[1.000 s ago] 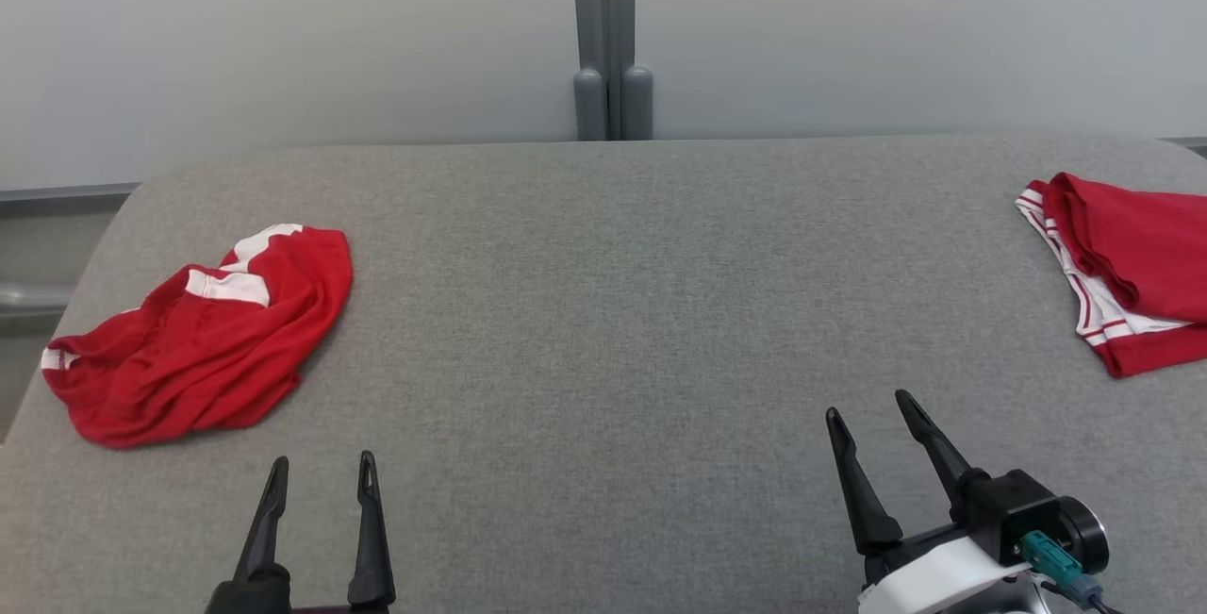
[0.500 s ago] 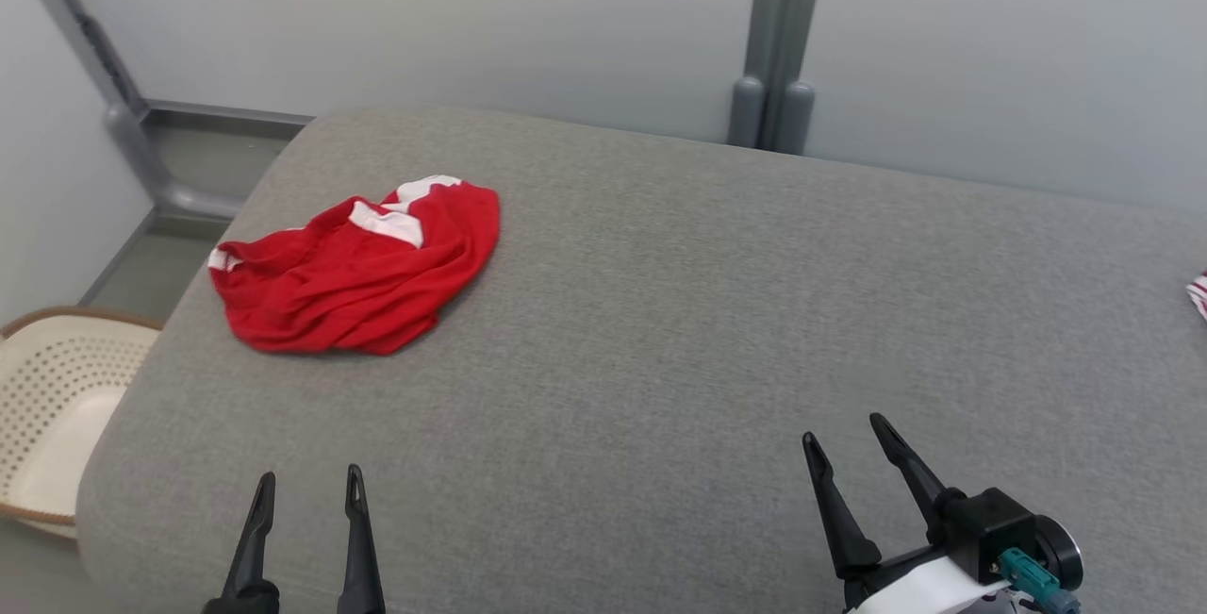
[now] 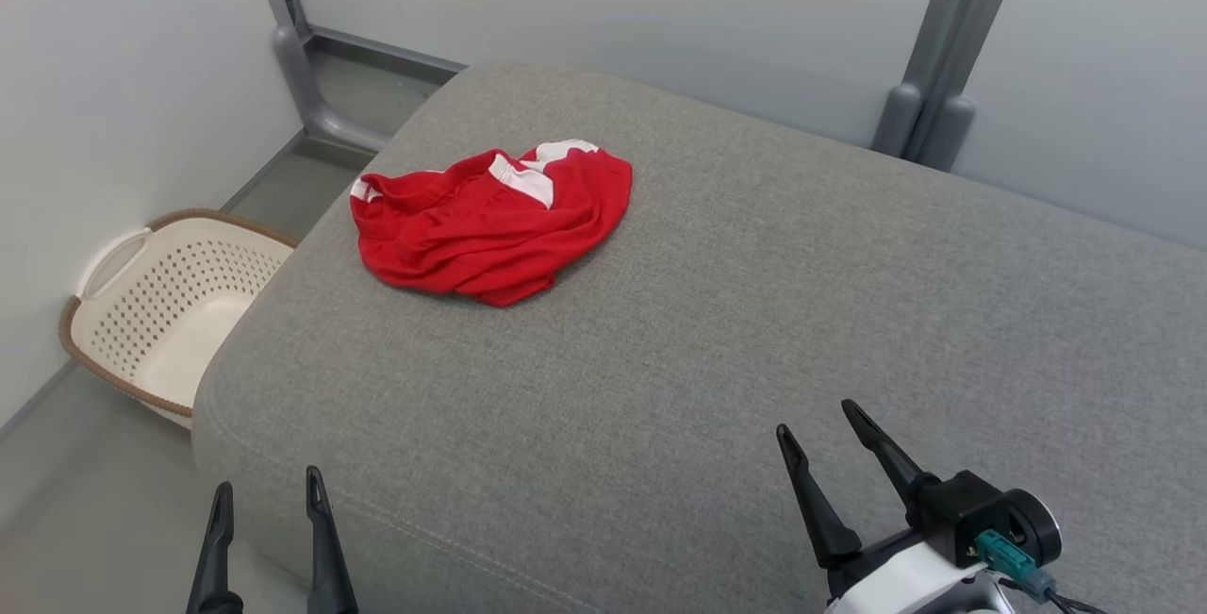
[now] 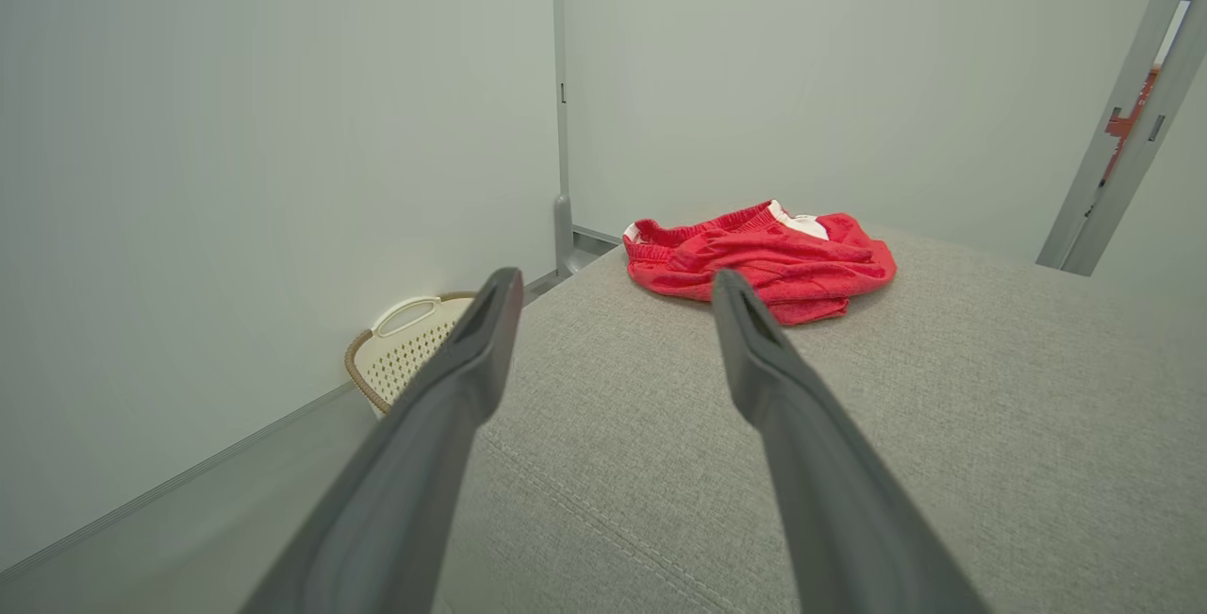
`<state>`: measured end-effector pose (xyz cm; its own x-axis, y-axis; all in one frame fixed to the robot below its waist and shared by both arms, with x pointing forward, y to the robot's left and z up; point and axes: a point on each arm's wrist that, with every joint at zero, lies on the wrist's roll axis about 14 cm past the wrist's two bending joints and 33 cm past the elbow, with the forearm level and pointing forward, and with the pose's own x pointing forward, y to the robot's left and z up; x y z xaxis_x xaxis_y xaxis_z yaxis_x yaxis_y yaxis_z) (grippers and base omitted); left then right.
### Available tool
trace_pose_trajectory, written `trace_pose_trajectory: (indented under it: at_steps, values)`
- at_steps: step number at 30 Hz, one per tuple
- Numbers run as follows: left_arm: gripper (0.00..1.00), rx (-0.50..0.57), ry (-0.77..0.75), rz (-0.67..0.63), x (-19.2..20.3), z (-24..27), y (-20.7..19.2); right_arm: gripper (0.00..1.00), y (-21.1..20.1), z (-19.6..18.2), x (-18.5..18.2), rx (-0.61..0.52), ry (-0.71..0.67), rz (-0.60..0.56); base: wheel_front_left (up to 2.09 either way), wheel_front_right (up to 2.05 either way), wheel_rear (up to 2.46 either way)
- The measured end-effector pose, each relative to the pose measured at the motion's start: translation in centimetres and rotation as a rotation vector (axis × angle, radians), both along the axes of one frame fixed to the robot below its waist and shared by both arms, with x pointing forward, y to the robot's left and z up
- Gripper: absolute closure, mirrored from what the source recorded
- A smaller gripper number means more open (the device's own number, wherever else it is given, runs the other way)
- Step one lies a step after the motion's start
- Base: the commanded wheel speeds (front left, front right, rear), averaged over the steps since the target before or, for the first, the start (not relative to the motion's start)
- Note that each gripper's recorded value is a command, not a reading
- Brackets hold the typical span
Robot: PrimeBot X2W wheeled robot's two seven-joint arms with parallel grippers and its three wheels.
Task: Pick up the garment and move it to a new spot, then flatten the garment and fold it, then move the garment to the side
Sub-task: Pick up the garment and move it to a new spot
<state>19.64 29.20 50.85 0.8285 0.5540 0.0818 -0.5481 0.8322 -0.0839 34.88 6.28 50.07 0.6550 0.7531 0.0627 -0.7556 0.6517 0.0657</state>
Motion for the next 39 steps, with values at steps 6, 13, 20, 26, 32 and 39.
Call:
trace_pose_trajectory:
  at_steps: [6, 13, 20, 26, 32, 39]
  values:
    - [0.00, -0.006, 0.036, 0.039, -0.4, -0.6, 0.9, 0.00, 0.6, -1.4, 0.6, -0.017, 0.029, 0.033, 0.00, 0.00, 0.00]
    - [0.00, 0.076, 0.023, -0.048, 4.1, 1.3, 2.2, 0.00, -1.2, -3.5, 3.1, -0.081, 0.027, 0.016, 0.00, 0.00, 0.00]
    - [0.00, 0.152, 0.085, -0.148, 11.0, 1.8, 6.2, 0.00, -2.8, -5.6, 6.3, -0.117, 0.023, 0.006, 0.00, 0.00, 0.00]
    - [0.00, 0.069, 0.142, -0.153, 17.7, 1.6, 10.4, 0.00, -4.5, -7.2, 9.3, -0.132, 0.016, -0.033, 0.00, 0.00, 0.00]
    - [0.00, -0.082, 0.290, -0.263, 25.2, -1.3, 9.7, 0.00, -6.8, -9.5, 11.4, -0.151, 0.033, -0.090, 0.00, 0.00, 0.00]
    - [0.00, -0.357, 0.425, -0.331, 30.0, -6.7, 7.5, 0.00, -9.6, -11.5, 12.9, -0.166, 0.054, -0.159, 0.00, 0.00, 0.00]
